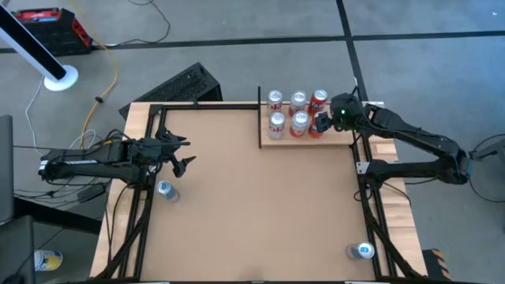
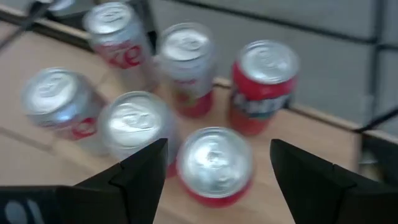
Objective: Place canned beverage on shelf
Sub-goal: Put the orange soda can on the shelf
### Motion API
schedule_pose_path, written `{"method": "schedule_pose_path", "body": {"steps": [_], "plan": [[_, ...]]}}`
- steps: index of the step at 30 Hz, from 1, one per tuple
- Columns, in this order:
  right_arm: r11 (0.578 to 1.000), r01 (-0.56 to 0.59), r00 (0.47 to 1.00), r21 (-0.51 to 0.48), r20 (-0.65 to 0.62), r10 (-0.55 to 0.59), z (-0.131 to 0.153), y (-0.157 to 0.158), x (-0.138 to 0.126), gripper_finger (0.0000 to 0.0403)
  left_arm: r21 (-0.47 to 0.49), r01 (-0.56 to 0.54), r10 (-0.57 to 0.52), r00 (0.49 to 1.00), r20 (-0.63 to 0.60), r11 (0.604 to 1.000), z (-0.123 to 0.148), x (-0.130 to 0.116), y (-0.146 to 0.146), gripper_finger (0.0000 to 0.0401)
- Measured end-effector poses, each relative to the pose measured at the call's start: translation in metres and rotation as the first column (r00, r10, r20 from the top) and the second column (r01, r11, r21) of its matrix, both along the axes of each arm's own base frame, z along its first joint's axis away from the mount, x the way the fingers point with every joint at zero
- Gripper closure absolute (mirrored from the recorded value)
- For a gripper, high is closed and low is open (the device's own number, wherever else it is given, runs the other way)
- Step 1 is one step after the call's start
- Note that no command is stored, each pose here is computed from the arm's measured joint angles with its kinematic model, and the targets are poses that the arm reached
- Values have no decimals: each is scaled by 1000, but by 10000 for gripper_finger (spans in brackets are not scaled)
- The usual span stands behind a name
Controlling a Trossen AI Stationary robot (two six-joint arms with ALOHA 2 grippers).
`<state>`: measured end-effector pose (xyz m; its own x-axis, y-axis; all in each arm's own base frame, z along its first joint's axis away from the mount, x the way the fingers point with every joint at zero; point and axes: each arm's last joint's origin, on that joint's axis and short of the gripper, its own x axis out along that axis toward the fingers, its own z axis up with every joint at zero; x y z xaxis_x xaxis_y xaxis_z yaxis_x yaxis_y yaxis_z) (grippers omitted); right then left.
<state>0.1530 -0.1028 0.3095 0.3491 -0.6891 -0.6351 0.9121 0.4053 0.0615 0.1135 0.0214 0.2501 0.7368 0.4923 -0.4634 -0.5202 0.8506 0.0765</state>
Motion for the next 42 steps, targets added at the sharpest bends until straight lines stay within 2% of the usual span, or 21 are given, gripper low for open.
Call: {"method": "schedule_pose_path", "body": {"steps": [2, 6, 12, 18, 27, 42], "plan": [[999, 28, 999, -32, -21, -29, -2, 3, 1, 99, 0, 0, 0, 1000, 0, 1000, 0, 0, 0, 19], [998, 52, 999, -22, 0, -52, -12, 8, 5, 100, 0, 0, 0, 1000, 0, 1000, 0, 0, 0, 19], [994, 97, 993, -44, 79, -93, -26, 10, 12, 100, 0, 0, 0, 1000, 0, 1000, 0, 0, 0, 19], [966, 215, 975, -141, 80, -205, -46, 15, 13, 100, 0, -1, 1, 1000, 1, 1000, 0, 0, 0, 19], [964, 205, 969, -168, 171, -177, -56, 20, 21, 100, 1, -1, 1, 1000, 0, 1000, 0, 0, 0, 19], [957, 223, 967, -183, 167, -193, -59, 20, 24, 100, 1, -1, 1, 1000, 1, 1000, 0, 0, 0, 19]]}}
